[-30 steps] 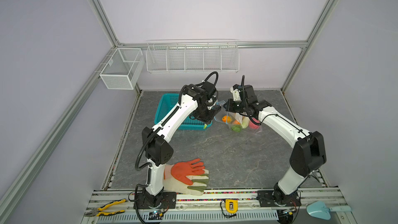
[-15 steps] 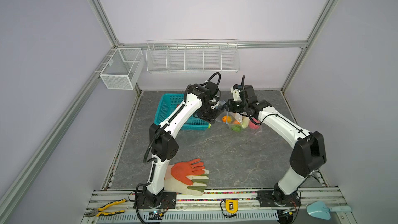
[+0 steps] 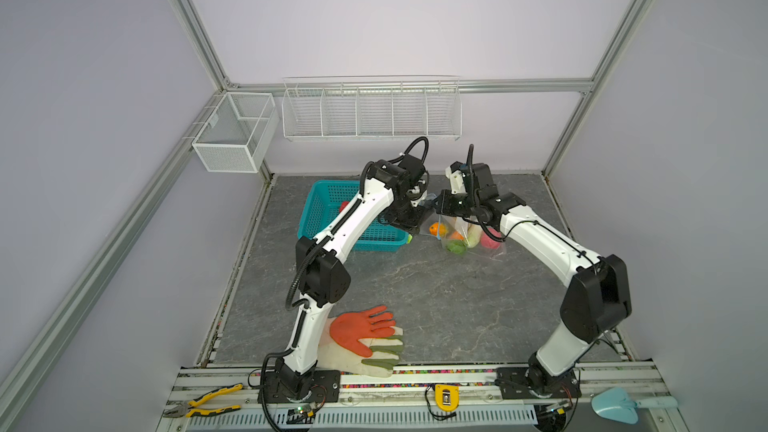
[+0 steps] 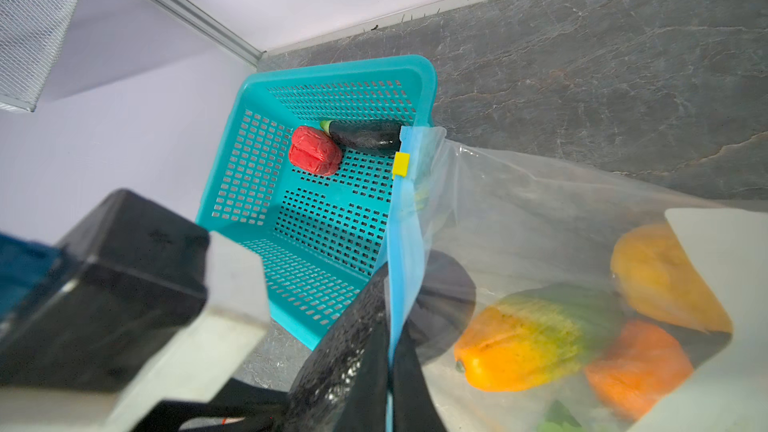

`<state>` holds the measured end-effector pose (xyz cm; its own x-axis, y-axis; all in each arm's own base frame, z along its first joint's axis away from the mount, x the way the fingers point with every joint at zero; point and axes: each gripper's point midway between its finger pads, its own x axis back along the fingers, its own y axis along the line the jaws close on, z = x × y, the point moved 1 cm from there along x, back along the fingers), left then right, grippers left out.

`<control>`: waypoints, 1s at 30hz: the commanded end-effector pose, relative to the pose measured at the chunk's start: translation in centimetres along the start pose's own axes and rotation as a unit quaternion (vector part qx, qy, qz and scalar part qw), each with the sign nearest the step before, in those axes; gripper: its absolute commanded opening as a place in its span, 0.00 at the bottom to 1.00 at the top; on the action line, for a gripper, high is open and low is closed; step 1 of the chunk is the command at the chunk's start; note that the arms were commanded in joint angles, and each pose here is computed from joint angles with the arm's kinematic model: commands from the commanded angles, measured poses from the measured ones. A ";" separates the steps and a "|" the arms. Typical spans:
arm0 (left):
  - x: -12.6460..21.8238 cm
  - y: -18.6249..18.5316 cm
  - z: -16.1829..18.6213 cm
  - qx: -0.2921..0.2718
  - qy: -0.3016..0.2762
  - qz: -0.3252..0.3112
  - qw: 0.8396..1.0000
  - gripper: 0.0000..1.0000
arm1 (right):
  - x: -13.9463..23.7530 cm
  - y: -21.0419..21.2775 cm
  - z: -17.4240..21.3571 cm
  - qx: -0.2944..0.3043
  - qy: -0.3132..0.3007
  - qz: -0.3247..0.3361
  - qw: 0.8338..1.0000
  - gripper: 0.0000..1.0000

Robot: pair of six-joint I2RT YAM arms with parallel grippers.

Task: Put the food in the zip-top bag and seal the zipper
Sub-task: 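Lower the eggplant into the bag mouth beside the right gripper and release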

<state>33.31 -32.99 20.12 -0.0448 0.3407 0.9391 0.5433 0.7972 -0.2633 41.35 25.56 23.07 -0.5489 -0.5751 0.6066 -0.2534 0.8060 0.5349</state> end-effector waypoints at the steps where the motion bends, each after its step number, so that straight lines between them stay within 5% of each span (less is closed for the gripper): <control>1: -0.4 -0.2 -0.4 0.003 0.002 0.005 1.000 0.11 | 1.1 0.4 -0.3 0.007 -0.011 -0.010 1.000 0.07; 30: -2.6 -0.2 -2.7 0.014 -0.013 0.036 0.999 0.22 | 0.7 0.4 -0.3 0.004 -0.007 -0.012 1.000 0.07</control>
<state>35.26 -35.20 18.54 -0.0417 0.3990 0.9160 0.5341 0.7837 -0.3171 41.26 25.52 23.12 -0.5491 -0.5756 0.6060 -0.2540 0.8057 0.5352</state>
